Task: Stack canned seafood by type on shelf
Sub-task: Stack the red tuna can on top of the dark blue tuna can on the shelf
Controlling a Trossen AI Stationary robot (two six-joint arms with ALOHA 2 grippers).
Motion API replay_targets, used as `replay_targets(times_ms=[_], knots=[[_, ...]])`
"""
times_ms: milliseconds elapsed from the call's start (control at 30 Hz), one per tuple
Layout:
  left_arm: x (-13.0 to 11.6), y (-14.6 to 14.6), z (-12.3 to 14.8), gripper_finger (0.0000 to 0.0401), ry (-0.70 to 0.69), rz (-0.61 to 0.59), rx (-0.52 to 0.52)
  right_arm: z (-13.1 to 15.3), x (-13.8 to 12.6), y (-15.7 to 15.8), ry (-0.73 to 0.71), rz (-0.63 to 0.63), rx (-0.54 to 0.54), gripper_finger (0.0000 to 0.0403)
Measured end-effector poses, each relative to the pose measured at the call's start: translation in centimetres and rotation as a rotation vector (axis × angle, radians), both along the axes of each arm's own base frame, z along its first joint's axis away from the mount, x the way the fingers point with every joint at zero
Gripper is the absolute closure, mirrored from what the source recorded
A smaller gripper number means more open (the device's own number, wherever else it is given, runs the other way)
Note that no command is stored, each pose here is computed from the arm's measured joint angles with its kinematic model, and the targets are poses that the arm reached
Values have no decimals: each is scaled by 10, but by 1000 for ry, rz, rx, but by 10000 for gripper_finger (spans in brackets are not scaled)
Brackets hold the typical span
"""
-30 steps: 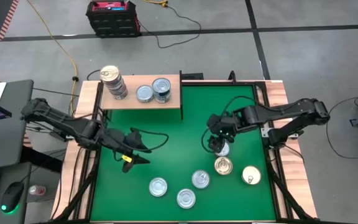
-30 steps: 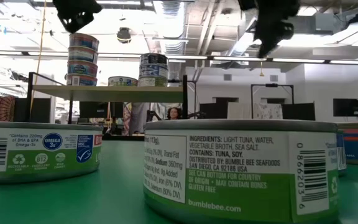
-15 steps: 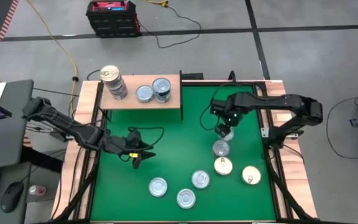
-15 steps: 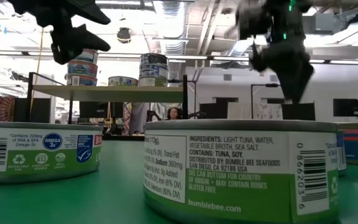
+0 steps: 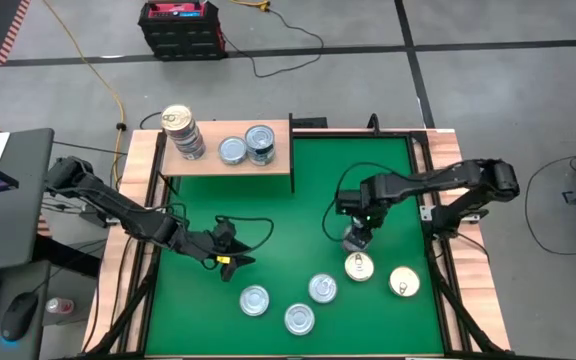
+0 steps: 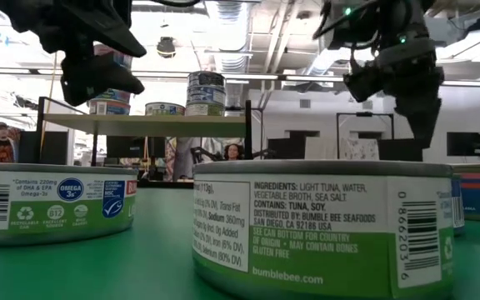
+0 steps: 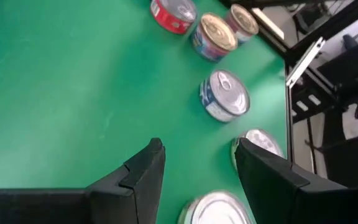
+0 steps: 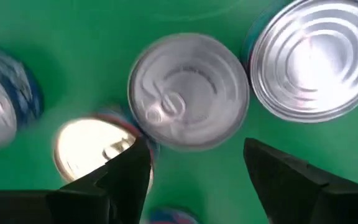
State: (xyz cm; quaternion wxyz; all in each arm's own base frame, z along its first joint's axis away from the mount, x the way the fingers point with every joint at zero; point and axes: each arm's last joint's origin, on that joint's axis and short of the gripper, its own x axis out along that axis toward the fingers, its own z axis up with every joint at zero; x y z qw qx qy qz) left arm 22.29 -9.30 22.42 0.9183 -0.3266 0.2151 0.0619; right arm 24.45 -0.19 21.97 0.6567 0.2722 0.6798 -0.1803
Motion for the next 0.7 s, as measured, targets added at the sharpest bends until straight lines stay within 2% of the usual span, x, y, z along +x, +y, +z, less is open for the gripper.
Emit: replay_targets(times_ms=[200,300,400,700], knots=[[2,-1,1,214,-21,3,-9,-18,-25,6,-106,-238,34,124],[2,-1,1,214,-20,1,-11,-20,-37,11,-131,-322,-10,132],[2,-1,1,214,-19,0,-10,-19,-40,16,-224,-362,-11,139],[2,-1,1,214,-21,-7,19,-47,-47,25,-262,-444,8,187]])
